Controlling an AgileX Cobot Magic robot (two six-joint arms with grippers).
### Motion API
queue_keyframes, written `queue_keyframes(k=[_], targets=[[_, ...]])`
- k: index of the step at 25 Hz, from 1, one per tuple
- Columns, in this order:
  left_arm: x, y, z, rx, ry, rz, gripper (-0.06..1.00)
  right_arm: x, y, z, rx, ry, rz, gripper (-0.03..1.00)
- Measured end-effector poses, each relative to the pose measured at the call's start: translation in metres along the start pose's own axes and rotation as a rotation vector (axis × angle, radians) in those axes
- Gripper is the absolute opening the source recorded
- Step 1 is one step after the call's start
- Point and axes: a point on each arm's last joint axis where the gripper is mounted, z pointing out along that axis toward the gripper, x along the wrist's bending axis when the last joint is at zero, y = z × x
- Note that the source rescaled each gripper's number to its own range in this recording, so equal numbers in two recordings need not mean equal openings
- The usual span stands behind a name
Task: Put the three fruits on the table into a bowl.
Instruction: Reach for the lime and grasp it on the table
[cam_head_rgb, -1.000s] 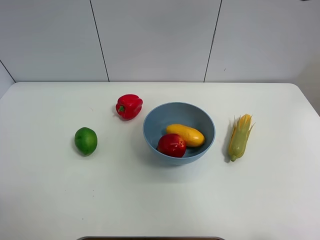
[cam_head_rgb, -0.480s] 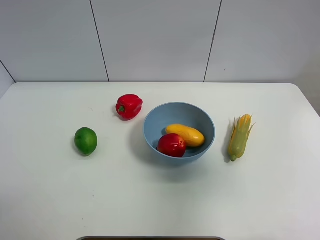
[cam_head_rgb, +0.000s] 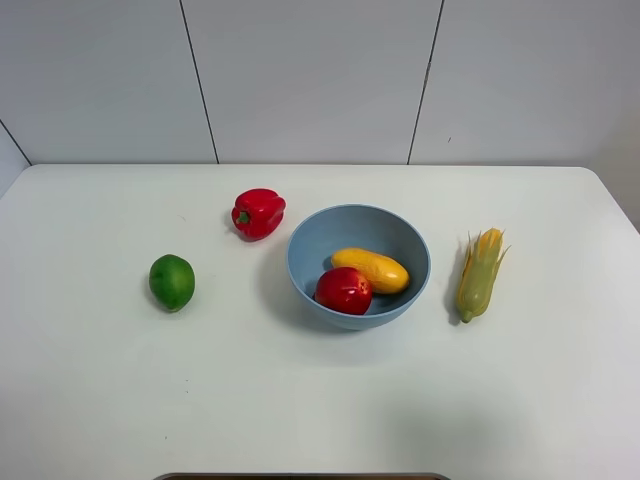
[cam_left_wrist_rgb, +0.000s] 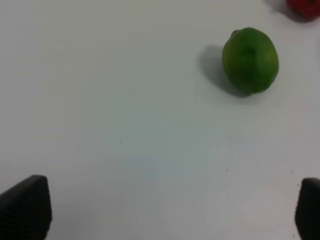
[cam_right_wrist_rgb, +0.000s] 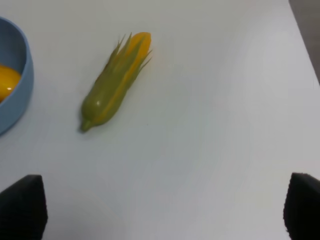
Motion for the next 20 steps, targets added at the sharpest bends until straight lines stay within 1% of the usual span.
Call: queue_keyframes(k=[4, 9, 14, 20], targets=[[0.0, 0.0, 0.0, 0.0, 0.0, 0.0, 1.0, -0.003, -0.012, 0.004, -0.034, -0.033, -0.051, 0.86], [0.0, 0.0, 0.0, 0.0, 0.0, 0.0, 1.0, -0.003, -0.018, 0.013, -0.103, -0.031, -0.056, 0.86], [0.0, 0.0, 0.0, 0.0, 0.0, 0.0, 1.0, -0.004, -0.022, 0.009, -0.155, -0.029, -0.056, 0.86], [0.0, 0.0, 0.0, 0.0, 0.0, 0.0, 1.0, -0.004, -0.023, 0.007, -0.163, -0.029, -0.056, 0.86]])
